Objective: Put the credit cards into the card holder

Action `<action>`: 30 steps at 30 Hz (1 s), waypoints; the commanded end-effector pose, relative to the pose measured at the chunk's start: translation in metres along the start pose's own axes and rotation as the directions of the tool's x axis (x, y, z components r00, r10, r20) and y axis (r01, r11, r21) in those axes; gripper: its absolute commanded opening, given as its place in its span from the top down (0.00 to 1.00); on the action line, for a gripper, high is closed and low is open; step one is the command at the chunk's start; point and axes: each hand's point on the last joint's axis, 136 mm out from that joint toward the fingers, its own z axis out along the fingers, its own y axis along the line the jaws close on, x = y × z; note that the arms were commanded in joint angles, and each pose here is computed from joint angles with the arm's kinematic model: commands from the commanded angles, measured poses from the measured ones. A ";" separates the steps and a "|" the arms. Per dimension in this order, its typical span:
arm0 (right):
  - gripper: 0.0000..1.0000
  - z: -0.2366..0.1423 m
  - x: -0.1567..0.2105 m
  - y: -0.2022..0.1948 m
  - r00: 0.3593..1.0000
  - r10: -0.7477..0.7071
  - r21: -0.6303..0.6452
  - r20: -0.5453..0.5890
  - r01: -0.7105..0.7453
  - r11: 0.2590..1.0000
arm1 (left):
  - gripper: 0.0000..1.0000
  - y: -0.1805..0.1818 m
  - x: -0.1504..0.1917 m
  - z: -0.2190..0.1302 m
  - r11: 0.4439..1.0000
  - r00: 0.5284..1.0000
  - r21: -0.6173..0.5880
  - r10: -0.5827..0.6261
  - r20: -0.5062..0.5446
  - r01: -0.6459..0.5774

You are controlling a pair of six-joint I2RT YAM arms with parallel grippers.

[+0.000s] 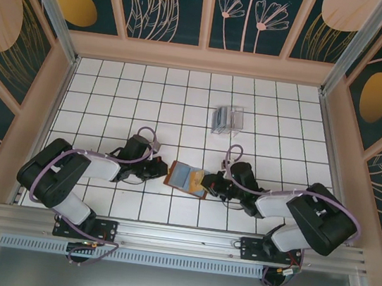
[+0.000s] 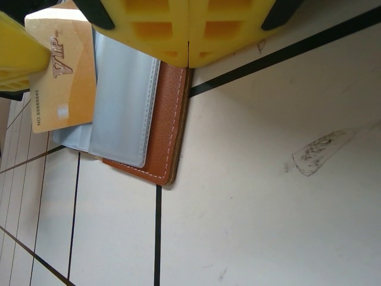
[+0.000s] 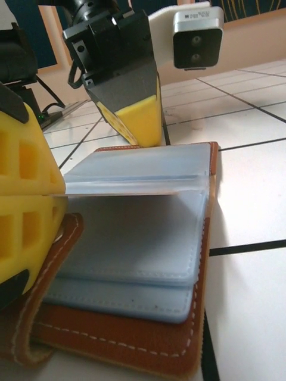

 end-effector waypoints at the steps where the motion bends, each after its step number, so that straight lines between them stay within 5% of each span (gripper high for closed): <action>1: 1.00 -0.009 -0.002 0.016 0.997 -0.066 -0.065 0.039 0.068 0.996 | 0.93 0.017 0.006 0.004 0.998 1.000 -0.065 -0.021 -0.018 0.020; 30: 1.00 0.024 0.005 -0.002 0.996 -0.035 0.002 -0.080 0.036 0.999 | 0.93 0.015 0.006 0.005 0.998 1.000 -0.059 -0.019 -0.024 0.018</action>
